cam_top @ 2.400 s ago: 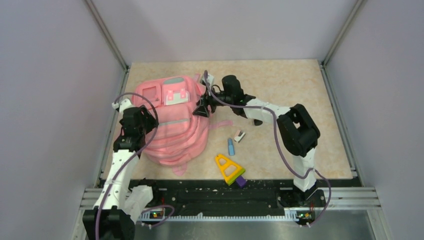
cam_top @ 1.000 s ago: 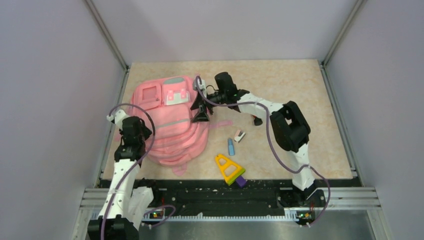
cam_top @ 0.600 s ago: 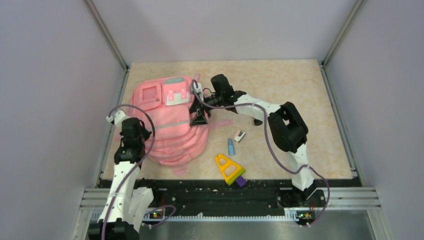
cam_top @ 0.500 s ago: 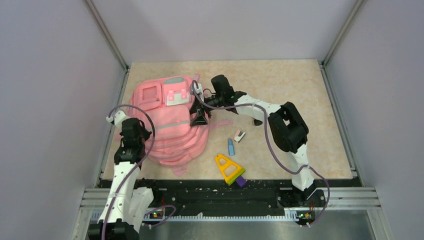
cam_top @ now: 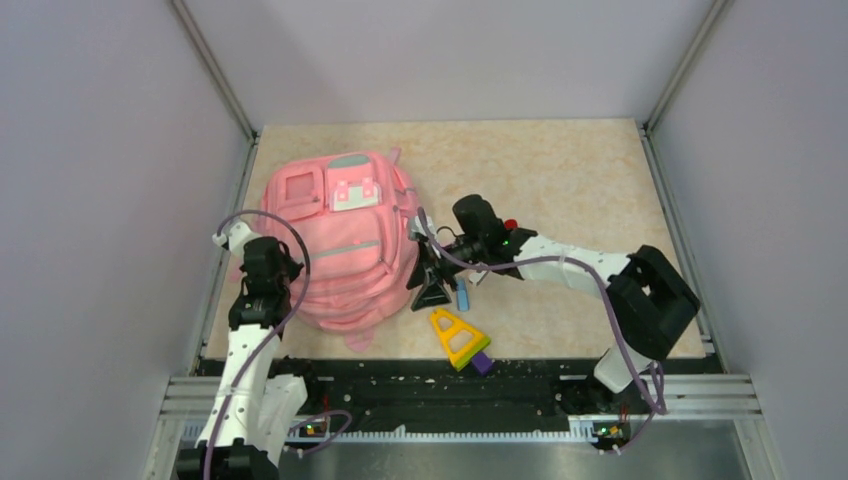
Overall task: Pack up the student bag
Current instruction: Unzip the student bag at the center of the board.
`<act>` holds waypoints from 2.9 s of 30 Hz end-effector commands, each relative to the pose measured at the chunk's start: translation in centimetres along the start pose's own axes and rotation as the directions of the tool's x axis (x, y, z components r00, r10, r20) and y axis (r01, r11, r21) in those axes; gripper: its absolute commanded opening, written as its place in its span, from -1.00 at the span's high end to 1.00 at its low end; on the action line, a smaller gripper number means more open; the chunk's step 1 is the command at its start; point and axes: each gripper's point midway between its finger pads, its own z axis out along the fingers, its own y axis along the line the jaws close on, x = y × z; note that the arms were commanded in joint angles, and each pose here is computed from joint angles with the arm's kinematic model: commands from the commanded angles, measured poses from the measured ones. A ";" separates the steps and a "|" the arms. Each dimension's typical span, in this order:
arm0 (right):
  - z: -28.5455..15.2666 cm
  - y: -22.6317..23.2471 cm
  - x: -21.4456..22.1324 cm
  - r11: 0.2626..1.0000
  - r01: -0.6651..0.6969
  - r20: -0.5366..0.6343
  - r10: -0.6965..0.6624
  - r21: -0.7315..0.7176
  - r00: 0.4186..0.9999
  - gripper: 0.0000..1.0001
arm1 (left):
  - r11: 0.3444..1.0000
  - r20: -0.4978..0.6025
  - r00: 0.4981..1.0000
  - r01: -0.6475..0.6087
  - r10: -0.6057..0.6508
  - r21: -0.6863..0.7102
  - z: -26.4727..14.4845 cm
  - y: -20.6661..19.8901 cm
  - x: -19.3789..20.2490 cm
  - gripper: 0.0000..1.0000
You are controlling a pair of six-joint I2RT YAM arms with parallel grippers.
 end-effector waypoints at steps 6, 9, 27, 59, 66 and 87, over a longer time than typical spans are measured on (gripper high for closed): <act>-0.7 -4.9 -6.3 0.927 0.088 0.120 -0.141 0.364 0.983 -0.07 | 0.999 0.013 1.000 0.027 -0.028 0.025 -0.3 -0.1 0.1 1.00; 0.3 -6.8 -6.5 0.850 0.103 0.085 -0.171 0.517 0.982 -0.06 | 0.999 0.016 0.999 0.033 -0.034 0.034 -0.4 -0.2 0.2 1.00; 2.3 -10.5 -3.0 0.573 0.098 -0.053 -0.095 0.814 0.994 0.47 | 0.998 0.006 0.999 0.039 -0.039 0.043 -0.4 -0.3 0.3 1.00; 9.3 -5.3 -4.9 0.753 -0.102 0.159 -0.003 0.650 0.987 1.00 | 0.953 -0.039 0.977 0.212 -0.209 0.216 -1.7 -6.4 4.5 1.00; 4.4 -9.7 -4.9 0.679 -0.161 0.209 0.011 0.716 0.978 1.00 | 0.937 -0.067 0.971 0.241 -0.232 0.251 -2.2 -8.6 6.3 1.00; -5.6 -13.9 -2.4 0.502 -0.169 0.178 0.031 0.848 0.984 1.00 | 0.918 -0.111 0.982 -0.099 0.153 0.384 -3.8 -14.1 6.5 -0.13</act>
